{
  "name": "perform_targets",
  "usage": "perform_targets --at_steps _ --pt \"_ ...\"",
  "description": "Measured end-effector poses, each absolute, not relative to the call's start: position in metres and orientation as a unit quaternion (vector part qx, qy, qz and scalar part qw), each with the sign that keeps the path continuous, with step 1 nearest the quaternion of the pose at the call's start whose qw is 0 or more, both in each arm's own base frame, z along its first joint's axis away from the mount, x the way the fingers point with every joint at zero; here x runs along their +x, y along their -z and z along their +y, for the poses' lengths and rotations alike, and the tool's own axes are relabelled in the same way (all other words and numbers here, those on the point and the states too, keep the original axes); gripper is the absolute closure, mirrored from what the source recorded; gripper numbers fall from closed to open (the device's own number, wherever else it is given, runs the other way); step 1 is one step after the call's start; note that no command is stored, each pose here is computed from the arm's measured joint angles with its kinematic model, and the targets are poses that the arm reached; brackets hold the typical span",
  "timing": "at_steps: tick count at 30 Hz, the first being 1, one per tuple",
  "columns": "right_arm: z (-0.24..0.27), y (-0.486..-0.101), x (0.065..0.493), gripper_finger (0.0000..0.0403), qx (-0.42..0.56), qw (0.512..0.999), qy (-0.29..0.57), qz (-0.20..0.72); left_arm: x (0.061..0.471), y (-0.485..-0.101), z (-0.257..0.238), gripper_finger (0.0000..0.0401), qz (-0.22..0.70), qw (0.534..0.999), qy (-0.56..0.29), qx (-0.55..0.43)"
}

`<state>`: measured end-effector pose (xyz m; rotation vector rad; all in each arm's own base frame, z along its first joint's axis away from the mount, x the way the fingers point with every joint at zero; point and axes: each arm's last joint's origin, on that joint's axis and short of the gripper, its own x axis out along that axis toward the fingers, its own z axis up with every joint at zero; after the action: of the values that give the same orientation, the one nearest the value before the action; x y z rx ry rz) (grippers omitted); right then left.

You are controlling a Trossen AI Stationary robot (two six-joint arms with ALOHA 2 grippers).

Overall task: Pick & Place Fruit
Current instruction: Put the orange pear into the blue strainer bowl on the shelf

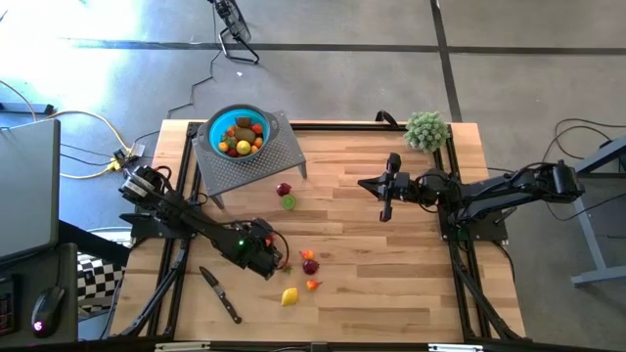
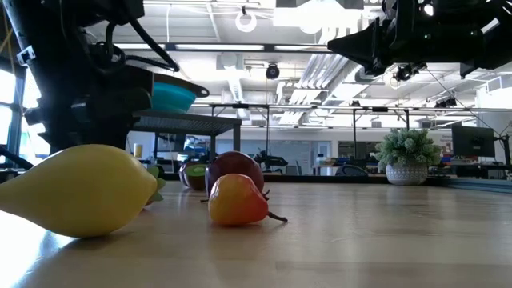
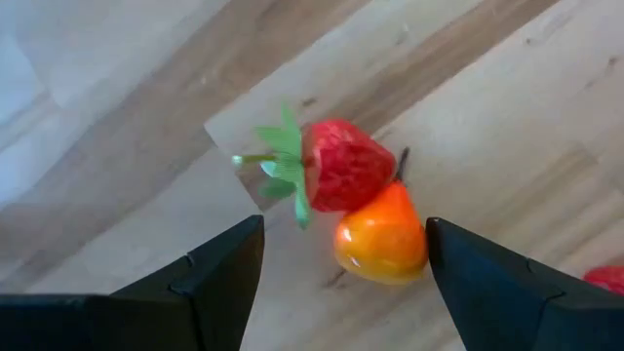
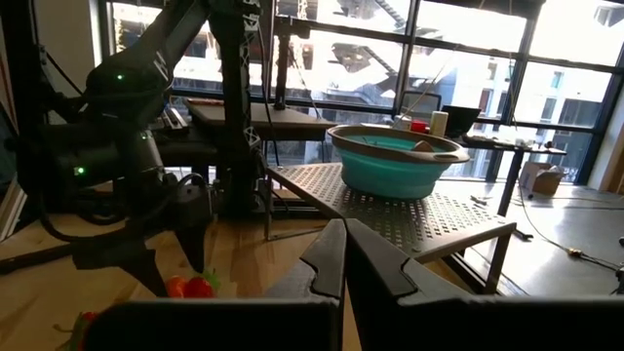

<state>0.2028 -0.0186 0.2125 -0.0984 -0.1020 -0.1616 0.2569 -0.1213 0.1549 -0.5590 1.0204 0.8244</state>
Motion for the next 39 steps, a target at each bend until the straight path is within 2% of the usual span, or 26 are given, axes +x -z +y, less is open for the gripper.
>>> perform_targets --at_steps 39 --pt "-0.019 -0.212 0.203 0.04 -0.049 0.994 0.081 -0.048 0.264 -0.141 -0.125 0.0123 0.466 0.755 -0.379 -0.263"
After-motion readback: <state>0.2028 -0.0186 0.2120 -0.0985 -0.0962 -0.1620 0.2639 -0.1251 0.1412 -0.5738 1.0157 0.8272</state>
